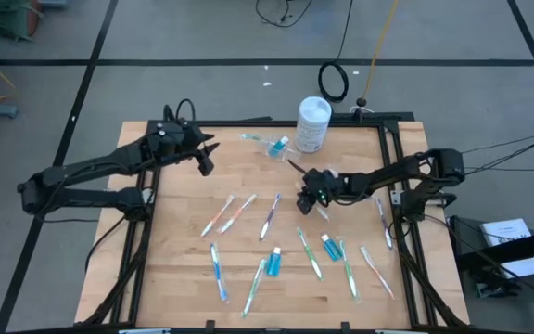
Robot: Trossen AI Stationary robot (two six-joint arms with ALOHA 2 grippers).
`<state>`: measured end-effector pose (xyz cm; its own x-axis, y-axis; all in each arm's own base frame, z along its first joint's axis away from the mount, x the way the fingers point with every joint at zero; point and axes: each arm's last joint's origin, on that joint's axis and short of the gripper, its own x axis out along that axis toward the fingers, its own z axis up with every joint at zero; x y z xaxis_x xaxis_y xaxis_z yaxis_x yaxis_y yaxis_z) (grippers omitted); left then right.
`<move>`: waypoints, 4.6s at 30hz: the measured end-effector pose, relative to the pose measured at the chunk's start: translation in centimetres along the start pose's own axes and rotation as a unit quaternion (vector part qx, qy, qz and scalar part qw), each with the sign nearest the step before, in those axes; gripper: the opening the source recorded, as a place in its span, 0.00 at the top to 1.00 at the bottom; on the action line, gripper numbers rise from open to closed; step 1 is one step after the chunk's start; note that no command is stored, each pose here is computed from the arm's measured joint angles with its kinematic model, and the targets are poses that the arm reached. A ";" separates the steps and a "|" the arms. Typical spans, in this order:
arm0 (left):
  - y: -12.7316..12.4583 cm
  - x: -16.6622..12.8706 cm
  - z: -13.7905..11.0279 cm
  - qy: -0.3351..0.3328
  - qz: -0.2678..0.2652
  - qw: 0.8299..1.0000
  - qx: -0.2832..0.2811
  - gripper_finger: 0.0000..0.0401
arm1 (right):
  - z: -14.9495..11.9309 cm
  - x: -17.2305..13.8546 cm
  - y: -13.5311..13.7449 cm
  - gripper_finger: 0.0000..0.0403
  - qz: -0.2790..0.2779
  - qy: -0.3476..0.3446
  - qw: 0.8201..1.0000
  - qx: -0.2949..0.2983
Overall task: Pick & Place toothbrushing station
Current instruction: Put the orange toothbrush into the transparent organizer
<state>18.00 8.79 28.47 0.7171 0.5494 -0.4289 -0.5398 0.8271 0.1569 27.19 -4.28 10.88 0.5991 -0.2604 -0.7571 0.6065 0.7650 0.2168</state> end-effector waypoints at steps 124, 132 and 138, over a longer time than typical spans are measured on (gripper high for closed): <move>-7.8 1.9 -5.0 0.270 -0.118 0.948 -0.119 0.64 | 5.7 -4.7 3.8 0.60 -0.096 -0.173 0.958 -0.209; -10.4 4.1 -7.6 0.353 -0.082 0.921 -0.140 0.64 | 5.3 -4.5 3.5 0.60 -0.105 -0.151 0.958 -0.220; -11.8 5.1 -9.1 0.390 -0.074 0.908 -0.132 0.64 | 5.2 -4.5 3.5 0.60 -0.107 -0.146 0.958 -0.222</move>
<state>23.97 0.76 16.38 0.3159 0.0978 -0.9437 -0.6237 0.7709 -0.1288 29.32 -3.50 18.26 0.6460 -0.5425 -0.5370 0.4878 0.8345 -0.2563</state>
